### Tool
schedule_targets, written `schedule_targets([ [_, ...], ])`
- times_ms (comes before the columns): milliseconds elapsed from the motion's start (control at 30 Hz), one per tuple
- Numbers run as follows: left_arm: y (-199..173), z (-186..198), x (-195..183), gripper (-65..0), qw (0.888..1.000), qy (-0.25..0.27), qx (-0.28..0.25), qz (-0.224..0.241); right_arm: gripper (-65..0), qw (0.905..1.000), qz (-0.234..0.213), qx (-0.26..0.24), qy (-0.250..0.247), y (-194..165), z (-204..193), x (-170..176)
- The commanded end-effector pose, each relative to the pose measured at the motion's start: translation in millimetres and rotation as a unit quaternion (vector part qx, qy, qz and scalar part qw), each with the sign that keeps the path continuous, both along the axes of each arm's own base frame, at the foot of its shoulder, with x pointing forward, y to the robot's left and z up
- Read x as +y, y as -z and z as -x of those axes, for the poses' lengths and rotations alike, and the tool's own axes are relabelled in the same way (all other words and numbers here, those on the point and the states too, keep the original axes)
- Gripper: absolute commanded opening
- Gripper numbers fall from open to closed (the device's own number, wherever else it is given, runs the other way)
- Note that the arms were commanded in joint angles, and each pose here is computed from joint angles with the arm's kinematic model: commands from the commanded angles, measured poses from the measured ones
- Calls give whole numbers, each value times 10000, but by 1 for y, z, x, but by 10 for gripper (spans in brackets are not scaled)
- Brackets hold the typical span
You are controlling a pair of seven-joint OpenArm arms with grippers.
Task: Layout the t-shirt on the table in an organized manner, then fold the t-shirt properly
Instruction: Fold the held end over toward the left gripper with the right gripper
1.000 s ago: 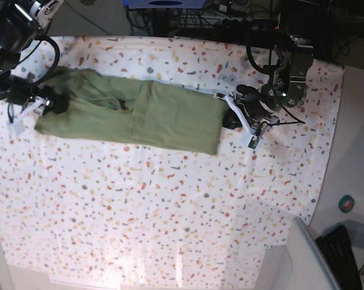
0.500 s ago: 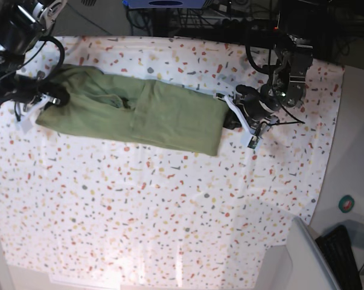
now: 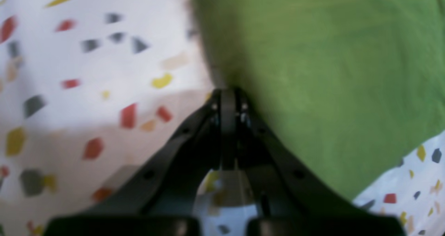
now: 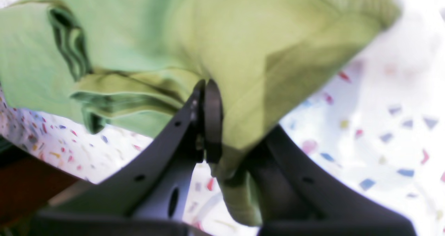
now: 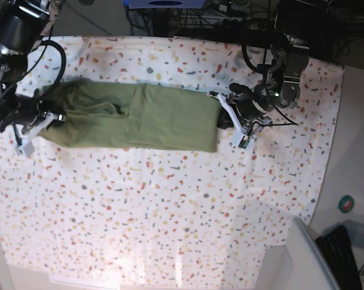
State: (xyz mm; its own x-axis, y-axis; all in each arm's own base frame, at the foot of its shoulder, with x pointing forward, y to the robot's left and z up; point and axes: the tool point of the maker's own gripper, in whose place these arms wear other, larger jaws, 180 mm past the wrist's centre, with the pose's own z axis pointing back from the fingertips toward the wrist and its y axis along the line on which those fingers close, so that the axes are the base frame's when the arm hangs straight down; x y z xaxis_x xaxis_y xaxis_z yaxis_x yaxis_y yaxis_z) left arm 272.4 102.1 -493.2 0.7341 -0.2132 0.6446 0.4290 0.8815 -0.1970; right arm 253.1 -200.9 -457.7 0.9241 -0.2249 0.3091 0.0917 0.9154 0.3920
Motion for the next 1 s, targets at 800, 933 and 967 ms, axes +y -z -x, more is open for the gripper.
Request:
schedule_targets([
  [800, -3, -2, -20, -650, 9995, 304, 8, 21, -650, 9915, -497, -847, -853, -78, -41, 149],
  [933, -4, -3, -18, -650, 9996, 282, 3, 20, -650, 9915, -624, -725, -881, -79, -39, 169],
  [967, -4, -3, -17, -650, 9996, 274, 1, 13, -650, 9908, -653, -724, -942, -80, -39, 175],
])
